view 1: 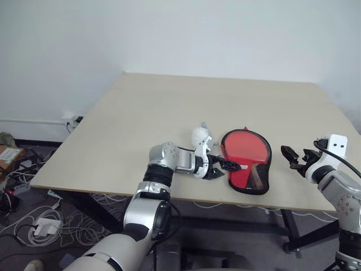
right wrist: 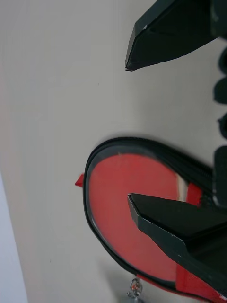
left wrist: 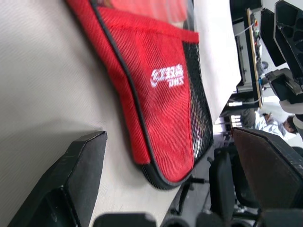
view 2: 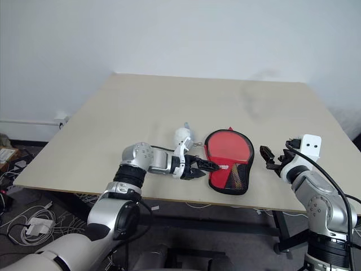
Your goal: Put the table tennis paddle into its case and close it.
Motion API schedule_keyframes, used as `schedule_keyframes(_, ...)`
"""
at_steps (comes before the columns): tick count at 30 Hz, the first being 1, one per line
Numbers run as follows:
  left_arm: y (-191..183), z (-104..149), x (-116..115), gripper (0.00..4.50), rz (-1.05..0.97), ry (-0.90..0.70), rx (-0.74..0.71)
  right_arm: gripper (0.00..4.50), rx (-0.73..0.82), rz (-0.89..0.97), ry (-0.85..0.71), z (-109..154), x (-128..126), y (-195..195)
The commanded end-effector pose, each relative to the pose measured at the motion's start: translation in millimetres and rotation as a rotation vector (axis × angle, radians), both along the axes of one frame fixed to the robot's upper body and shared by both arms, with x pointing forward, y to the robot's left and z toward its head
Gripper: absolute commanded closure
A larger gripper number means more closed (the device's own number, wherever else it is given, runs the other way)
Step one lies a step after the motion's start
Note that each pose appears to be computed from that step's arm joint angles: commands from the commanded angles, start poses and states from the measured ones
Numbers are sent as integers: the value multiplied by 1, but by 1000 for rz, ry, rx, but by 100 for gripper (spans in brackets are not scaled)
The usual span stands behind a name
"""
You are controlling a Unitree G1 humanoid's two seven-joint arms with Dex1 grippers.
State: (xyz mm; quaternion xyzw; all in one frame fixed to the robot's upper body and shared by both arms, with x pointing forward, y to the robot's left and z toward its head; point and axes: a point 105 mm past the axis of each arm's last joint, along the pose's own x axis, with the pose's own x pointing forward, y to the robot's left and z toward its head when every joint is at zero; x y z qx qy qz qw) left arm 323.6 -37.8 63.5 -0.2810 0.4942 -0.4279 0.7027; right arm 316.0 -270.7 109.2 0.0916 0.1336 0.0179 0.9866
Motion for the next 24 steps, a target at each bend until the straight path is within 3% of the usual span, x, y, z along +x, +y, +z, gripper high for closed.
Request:
schedule_keyframes(1,-20,-6,-11,0,-59,3,26,4,-15,-4,-66,18,4,1)
schedule_keyframes(10,-41,6,-25,0,-128,33,-60,4,-13,-30,-73,19,5,-3)
schedule_keyframes(23,-50,17,-27,448,-124,99,-200,0,-11,-59,-74,18,7,-7)
schedule_keyframes(24,-50,17,-28,448,-127,98,-196,0,-13,-62,-73,18,7,-7)
